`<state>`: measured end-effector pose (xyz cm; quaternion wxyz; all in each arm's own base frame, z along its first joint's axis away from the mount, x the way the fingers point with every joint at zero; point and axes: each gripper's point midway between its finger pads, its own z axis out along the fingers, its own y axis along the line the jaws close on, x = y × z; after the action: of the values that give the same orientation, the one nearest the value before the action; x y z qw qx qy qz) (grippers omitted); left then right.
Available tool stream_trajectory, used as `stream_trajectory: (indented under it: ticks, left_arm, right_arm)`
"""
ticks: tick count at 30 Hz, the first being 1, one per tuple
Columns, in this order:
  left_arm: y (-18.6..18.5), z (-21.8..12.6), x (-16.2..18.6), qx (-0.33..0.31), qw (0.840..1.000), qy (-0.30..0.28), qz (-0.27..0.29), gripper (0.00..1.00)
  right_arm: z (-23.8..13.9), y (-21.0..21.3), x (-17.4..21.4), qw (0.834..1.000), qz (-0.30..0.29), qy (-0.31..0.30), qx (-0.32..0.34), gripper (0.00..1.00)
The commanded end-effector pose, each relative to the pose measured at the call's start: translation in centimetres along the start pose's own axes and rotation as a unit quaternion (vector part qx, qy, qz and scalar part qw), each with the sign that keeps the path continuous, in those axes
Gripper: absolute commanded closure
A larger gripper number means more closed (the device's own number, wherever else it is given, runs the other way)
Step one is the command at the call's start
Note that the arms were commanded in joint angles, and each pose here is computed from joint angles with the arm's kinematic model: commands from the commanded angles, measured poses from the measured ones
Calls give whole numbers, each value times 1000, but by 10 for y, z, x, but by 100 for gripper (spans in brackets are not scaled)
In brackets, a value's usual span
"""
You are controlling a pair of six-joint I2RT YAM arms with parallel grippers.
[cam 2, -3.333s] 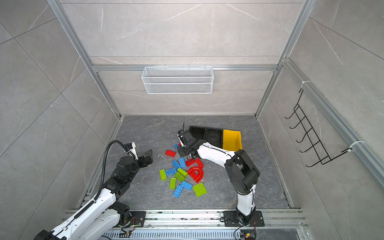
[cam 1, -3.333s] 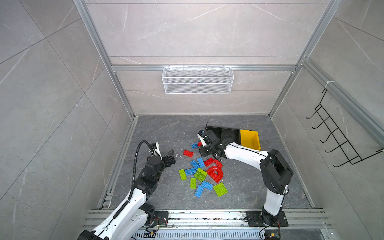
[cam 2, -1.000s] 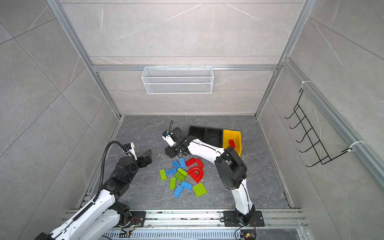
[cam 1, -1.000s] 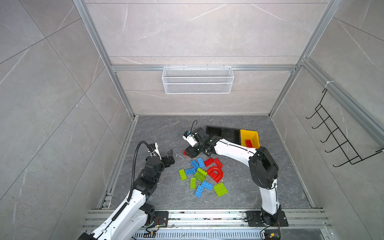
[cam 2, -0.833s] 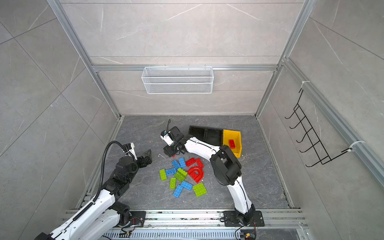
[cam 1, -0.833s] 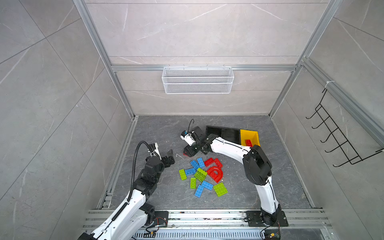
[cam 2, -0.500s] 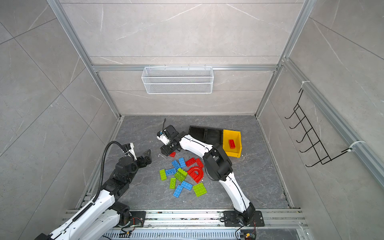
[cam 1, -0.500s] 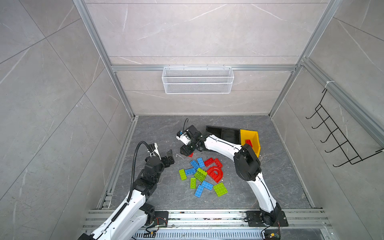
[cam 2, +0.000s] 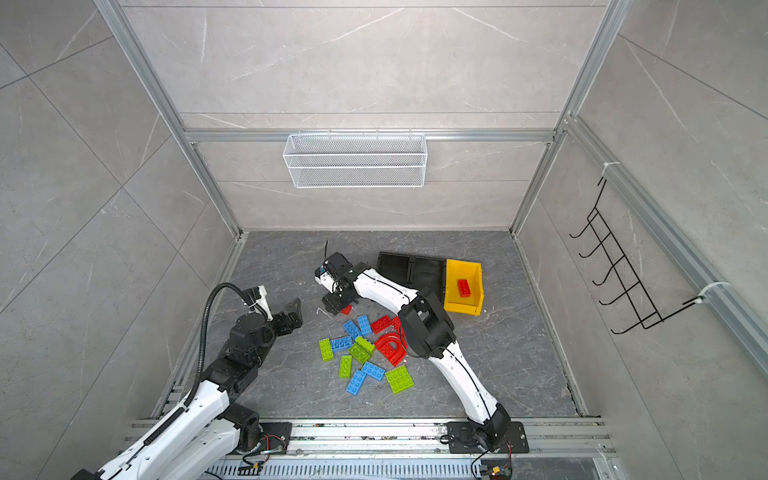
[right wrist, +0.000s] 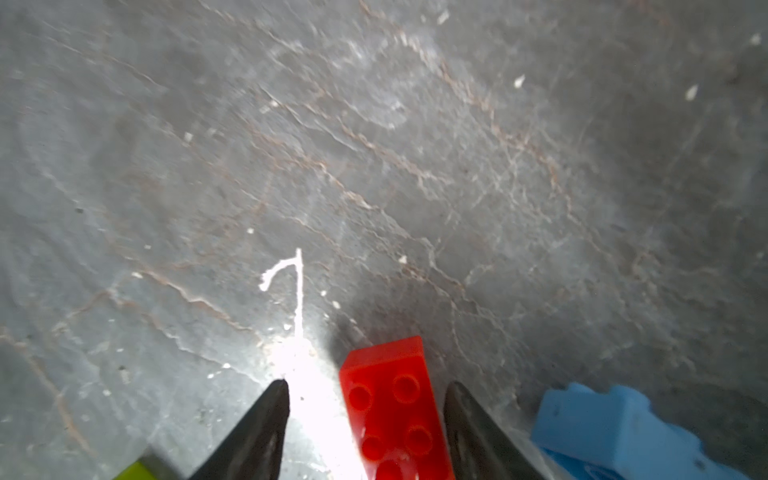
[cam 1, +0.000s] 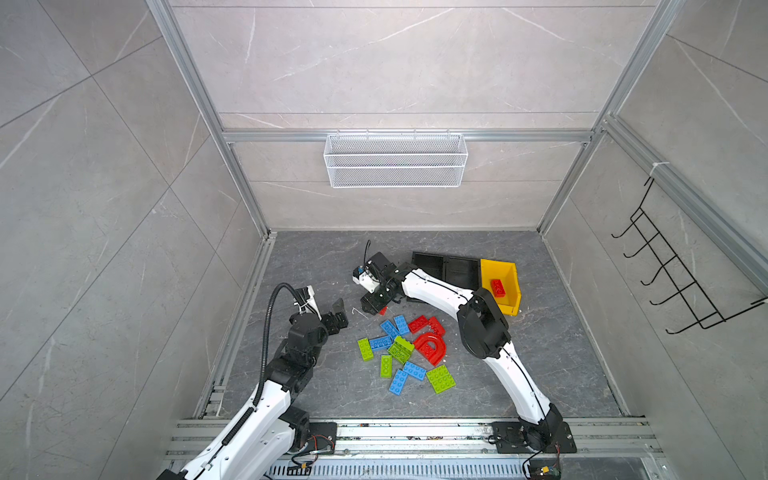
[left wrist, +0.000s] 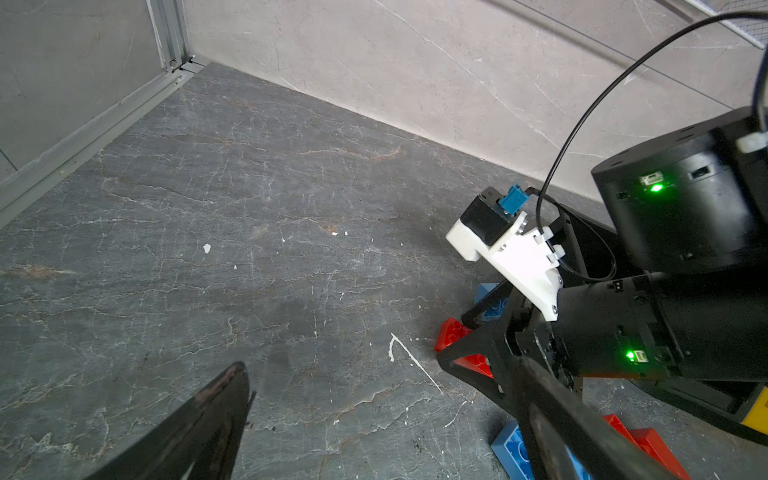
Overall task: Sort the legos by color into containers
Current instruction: 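Move the right gripper back to the pile and grasp a red 2x2 brick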
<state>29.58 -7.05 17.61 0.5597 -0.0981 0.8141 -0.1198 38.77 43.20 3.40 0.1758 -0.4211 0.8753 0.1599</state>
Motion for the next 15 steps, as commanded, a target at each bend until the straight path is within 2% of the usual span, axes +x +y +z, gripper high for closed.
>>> stream_trajectory:
  ticks: [1, 7, 15]
  left_arm:
    - [-2, -2, -12, 1, 1000, -18, 3, 1]
    - [-2, -2, -13, 0, 1000, -20, 3, 1]
    - [-2, -3, -13, 2, 1000, -20, 2, 1]
  right_arm:
    - [9, -6, 14, 999, -4, 30, 15, 38]
    - [14, -5, 21, 999, -4, 47, 19, 40]
    - [-1, 5, 3, 999, -14, 21, 45, 61]
